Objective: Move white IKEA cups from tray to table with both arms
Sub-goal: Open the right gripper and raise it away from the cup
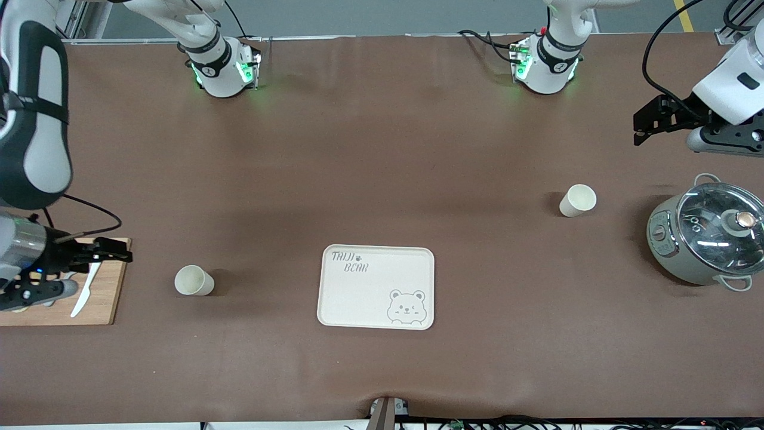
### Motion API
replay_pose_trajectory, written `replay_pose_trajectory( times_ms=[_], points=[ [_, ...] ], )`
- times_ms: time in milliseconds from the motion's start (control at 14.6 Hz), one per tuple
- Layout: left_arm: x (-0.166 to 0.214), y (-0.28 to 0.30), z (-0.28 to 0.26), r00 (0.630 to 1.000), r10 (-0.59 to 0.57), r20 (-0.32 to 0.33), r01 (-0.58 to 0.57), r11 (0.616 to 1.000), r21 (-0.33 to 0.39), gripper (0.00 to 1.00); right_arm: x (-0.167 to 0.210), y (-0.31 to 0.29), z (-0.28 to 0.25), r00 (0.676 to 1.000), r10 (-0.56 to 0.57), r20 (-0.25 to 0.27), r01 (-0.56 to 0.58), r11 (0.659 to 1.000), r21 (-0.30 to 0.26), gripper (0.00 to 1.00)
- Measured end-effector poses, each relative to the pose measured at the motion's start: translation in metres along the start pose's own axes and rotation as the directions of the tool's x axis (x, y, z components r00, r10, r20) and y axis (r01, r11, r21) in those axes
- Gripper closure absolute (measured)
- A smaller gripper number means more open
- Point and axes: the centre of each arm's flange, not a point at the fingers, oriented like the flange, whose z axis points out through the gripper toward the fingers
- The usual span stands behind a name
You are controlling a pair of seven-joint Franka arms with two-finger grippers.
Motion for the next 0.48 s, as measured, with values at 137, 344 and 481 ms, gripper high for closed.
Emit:
replay_pose_trajectory(
  times_ms=[137,344,481],
  points=[
    [0.000,-0.001,0.000,1.000,-0.001,0.000,0.001,1.000,0.000,0.00,-0.007,-0.001,-0.028,1.000,0.018,-0.004,-0.019,0.999,-0.030,0.00],
    [0.000,-0.001,0.000,1.000,-0.001,0.000,0.001,1.000,0.000,0.00,-0.023,-0.007,-0.061,0.997,0.080,-0.003,-0.080,0.996,-0.037,0.00],
    [0.000,-0.001,0.000,1.000,-0.002,0.001,0.002,1.000,0.000,0.00,-0.032,-0.016,-0.079,0.992,0.124,-0.009,-0.124,0.992,-0.034,0.00]
  ],
)
